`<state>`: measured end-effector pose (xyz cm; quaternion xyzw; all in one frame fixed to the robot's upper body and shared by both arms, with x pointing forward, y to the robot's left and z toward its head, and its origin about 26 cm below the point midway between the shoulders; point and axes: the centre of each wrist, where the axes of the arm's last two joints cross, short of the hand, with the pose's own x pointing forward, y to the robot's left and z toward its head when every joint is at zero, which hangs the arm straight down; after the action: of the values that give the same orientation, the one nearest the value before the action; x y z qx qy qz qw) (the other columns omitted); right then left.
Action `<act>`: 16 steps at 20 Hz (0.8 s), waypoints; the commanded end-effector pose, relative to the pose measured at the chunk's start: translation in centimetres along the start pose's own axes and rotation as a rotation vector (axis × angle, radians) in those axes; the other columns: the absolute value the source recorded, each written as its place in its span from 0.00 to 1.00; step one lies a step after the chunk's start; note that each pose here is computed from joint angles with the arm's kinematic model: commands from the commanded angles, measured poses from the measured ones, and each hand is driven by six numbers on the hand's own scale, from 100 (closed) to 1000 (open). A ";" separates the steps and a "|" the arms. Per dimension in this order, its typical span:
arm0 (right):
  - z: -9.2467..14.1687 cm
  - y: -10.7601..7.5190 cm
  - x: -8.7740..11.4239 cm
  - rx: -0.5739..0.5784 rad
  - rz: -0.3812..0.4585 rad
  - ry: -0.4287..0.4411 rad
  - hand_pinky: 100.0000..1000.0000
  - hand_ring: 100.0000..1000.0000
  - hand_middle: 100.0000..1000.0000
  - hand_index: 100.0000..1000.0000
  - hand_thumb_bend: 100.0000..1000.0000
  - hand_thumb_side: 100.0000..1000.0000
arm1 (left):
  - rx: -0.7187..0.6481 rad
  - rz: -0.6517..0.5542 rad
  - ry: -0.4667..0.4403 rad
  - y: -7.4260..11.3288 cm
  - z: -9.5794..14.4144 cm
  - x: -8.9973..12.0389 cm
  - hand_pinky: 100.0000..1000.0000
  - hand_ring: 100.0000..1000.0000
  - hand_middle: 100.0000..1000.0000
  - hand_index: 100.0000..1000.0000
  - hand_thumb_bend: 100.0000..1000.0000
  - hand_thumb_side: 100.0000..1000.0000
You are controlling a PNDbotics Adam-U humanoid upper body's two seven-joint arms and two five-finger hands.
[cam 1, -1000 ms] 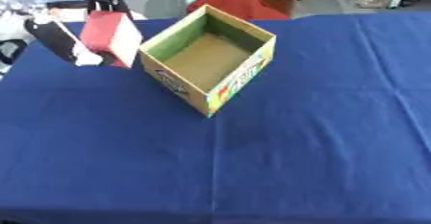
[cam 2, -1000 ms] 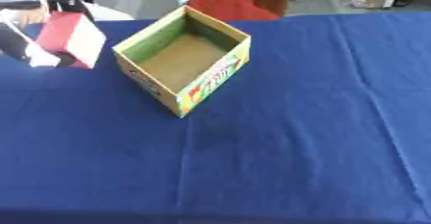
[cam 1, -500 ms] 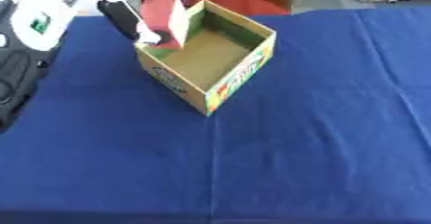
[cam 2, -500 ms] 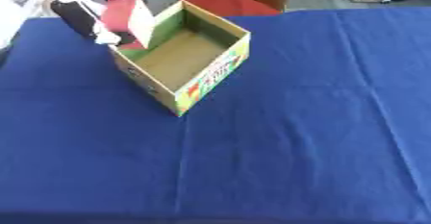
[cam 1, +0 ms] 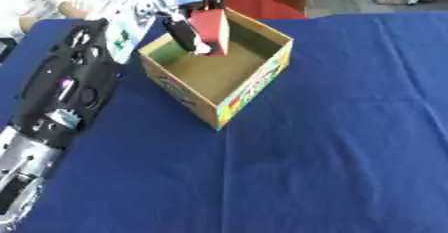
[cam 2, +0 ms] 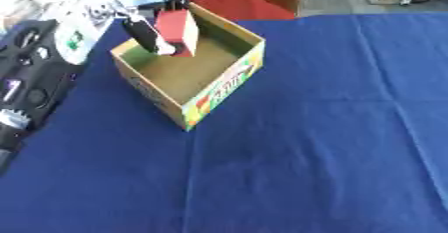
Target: Pick up objects on the table and place them in the box.
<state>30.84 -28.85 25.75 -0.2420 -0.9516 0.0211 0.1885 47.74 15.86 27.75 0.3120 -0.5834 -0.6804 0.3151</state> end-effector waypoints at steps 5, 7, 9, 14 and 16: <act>-0.8 0.0 0.8 -0.009 -0.021 -0.040 0.66 0.72 0.85 0.76 0.00 1.00 | 0.031 -0.044 0.019 -0.4 -1.1 0.4 0.56 0.58 0.55 0.74 0.06 0.13; -0.8 0.0 0.8 -0.010 -0.022 -0.039 0.66 0.72 0.85 0.76 0.00 1.00 | 0.018 -0.053 0.016 -0.9 -1.4 0.6 0.59 0.62 0.58 0.76 0.10 0.15; -0.8 0.0 0.7 -0.013 -0.021 -0.036 0.66 0.72 0.85 0.76 0.00 1.00 | 0.004 -0.061 0.010 -1.3 -1.5 0.7 0.62 0.68 0.65 0.80 0.16 0.15; -0.7 0.0 0.7 -0.014 -0.021 -0.033 0.66 0.72 0.85 0.76 0.00 1.00 | -0.015 -0.094 0.017 -1.7 -1.6 0.5 0.71 0.79 0.79 0.85 0.31 0.19; -0.7 -0.1 0.7 -0.015 -0.021 -0.031 0.66 0.72 0.85 0.76 0.00 1.00 | -0.038 -0.110 0.025 -1.9 -1.6 0.4 0.76 0.82 0.82 0.86 0.38 0.20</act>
<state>30.90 -28.62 25.83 -0.2347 -0.9537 0.0161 0.1873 48.61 14.72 24.41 0.3327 -0.5500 -0.7043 0.3014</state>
